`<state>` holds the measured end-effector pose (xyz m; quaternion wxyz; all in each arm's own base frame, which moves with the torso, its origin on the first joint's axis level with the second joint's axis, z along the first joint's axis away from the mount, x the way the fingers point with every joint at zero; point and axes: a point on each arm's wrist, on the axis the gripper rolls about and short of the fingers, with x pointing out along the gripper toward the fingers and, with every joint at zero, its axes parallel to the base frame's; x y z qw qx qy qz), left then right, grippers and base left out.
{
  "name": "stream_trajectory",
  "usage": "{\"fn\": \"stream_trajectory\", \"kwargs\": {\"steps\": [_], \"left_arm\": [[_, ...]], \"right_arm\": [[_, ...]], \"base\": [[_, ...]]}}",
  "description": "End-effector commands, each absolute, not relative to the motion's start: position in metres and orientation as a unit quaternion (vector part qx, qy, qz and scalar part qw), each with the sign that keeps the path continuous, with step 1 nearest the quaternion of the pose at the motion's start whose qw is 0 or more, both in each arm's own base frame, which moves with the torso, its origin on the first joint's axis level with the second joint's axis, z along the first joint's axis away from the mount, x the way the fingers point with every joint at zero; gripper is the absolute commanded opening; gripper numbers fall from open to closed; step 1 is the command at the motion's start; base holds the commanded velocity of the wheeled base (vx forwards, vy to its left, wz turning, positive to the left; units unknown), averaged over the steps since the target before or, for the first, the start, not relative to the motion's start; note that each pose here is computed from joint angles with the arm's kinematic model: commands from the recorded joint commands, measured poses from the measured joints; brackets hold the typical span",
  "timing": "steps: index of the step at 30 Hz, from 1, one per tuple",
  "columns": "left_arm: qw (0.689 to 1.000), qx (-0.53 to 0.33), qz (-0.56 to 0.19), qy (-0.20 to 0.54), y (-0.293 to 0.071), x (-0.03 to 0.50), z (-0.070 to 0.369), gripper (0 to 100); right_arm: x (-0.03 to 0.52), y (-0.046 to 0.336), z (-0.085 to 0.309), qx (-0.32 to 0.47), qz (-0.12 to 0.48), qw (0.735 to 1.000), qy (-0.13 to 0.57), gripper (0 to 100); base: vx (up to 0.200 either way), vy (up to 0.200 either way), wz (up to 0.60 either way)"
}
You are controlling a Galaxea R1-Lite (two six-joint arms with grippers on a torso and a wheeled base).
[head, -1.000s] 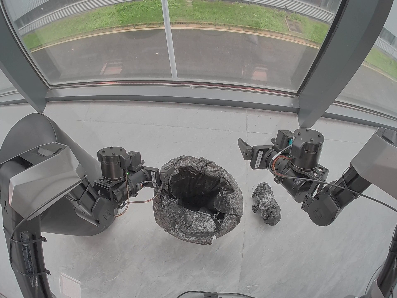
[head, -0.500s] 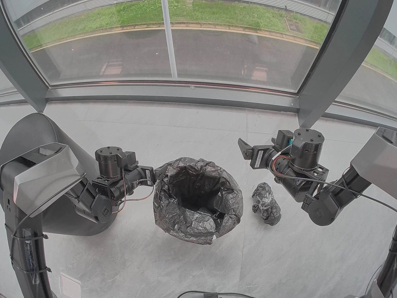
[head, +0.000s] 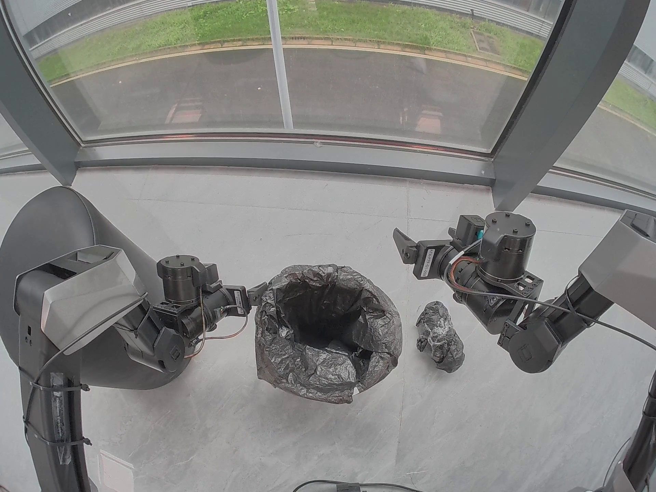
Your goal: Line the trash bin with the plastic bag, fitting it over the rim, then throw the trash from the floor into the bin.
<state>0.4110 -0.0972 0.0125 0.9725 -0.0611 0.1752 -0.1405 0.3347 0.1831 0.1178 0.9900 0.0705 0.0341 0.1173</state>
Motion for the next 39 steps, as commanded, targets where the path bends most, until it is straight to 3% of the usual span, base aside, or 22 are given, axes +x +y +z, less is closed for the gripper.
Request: {"fn": "stream_trajectory", "kwargs": {"steps": [1,11,17,22,35,39], "left_arm": [[0.97,-0.063,-0.139,0.189,-0.098,0.412,0.0,100],[0.966,-0.082,-0.134,0.204,-0.097,0.411,-0.011,100],[0.97,-0.113,-0.139,0.165,-0.093,0.378,0.048,100],[0.97,-0.109,-0.15,0.155,-0.093,0.341,0.065,100],[0.962,-0.087,-0.16,0.202,-0.097,0.264,0.015,100],[0.965,-0.024,-0.131,0.228,-0.106,0.263,-0.008,100]], "right_arm": [[0.335,0.183,0.117,0.07,0.117,0.99,0.036,100],[0.335,0.183,0.117,0.07,0.117,0.99,0.035,100],[0.335,0.183,0.117,0.07,0.117,0.99,0.035,100],[0.335,0.183,0.116,0.07,0.117,0.99,0.036,100],[0.335,0.183,0.118,0.072,0.117,0.99,0.024,100],[0.335,0.183,0.118,0.072,0.117,0.99,0.023,100]], "base": [[0.0,0.0,0.0],[0.0,0.0,0.0],[0.0,0.0,0.0],[0.0,0.0,0.0],[0.0,0.0,0.0],[0.0,0.0,0.0]]}}
